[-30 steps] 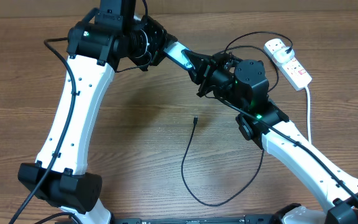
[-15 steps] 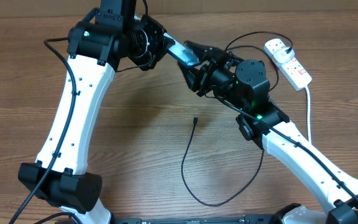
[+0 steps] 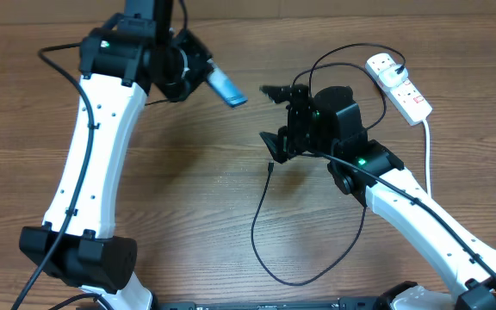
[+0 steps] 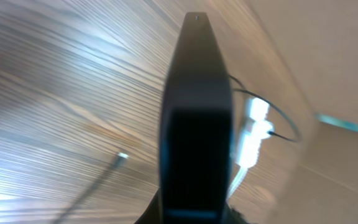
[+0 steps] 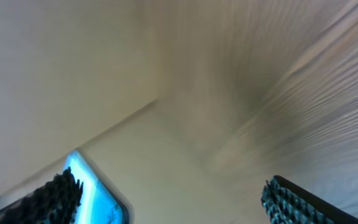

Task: Plug charger to phone and switch on socket
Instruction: 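Open the right gripper and withdraw it from the phone, then move the right gripper over the black cable connector on the table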

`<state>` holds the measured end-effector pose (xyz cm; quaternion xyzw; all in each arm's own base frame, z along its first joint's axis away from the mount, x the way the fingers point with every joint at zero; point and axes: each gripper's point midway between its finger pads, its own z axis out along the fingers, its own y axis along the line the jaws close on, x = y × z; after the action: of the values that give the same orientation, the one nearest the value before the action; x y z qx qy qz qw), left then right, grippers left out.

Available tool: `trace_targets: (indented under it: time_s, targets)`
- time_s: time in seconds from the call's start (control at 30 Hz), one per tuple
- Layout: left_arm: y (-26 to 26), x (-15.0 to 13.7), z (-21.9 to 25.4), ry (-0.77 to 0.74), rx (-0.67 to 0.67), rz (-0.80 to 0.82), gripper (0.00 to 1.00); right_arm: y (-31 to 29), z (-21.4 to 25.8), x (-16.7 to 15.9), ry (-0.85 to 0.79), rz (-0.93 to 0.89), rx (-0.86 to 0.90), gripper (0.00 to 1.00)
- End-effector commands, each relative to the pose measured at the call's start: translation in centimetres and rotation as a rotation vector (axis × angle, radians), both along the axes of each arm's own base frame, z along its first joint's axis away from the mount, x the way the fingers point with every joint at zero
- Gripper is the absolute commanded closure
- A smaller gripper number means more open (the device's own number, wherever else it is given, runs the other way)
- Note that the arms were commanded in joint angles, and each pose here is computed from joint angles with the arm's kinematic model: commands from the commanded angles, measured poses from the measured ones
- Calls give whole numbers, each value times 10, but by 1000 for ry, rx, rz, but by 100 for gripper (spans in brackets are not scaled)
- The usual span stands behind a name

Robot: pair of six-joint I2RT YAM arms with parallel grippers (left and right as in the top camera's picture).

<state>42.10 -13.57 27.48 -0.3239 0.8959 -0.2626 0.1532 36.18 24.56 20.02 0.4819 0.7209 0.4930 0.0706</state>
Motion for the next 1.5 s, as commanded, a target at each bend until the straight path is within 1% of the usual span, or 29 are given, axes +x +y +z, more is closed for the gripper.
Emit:
trace_targets:
  time_s: [0.0, 0.1, 0.17, 0.23, 0.3, 0.4, 0.53, 0.6, 0.63, 0.77, 0.9, 1.07, 1.17, 1.3, 1.37, 1.47]
  targets:
    - [28, 7, -4, -69, 174, -104, 96, -24, -9, 1, -134, 64, -260, 4]
    - [31, 7, -5, -135, 270, -274, 96, -42, -34, -11, -173, 192, -498, 0]
    - [31, 6, -6, -148, 300, -331, 96, -48, -43, -17, -199, 276, -597, 0]
    - [31, 3, -8, -147, 318, -369, 96, -53, -52, -26, -239, 396, -700, 0]
    - [27, 2, -10, -157, 314, -418, 96, -56, -58, -32, -252, 471, -755, 0]
    - [11, -1, -12, -187, 259, -532, 96, -60, -65, -40, -228, 510, -778, 0]
    - [-18, -6, -21, -233, 140, -733, 96, -62, -69, -45, -238, 567, -815, 0]
    - [-26, -9, -27, -225, 96, -775, 96, -63, -70, -47, -229, 571, -816, 0]
    - [-27, -8, -38, -195, 86, -781, 96, -63, -70, -47, -229, 570, -816, 0]
    - [-43, -12, -45, -212, -5, -872, 96, -63, -70, -47, -228, 571, -815, 0]
    - [-49, -11, -61, -176, -49, -897, 96, -64, -72, -49, -218, 577, -818, 0]
    - [-50, -10, -75, -140, -53, -899, 96, -65, -75, -55, -278, 693, -882, 0]
    - [-47, -7, -79, -136, -7, -898, 96, -54, -79, -66, -315, 808, -850, 0]
    - [-46, -7, -83, -126, 28, -900, 96, -56, -99, -83, -215, 879, -819, 0]
    - [-46, -8, -87, -115, 71, -909, 96, -58, -117, -92, -134, 919, -810, 1]
    - [-49, -9, -93, -99, 134, -922, 96, -56, -129, -93, -102, 938, -792, 9]
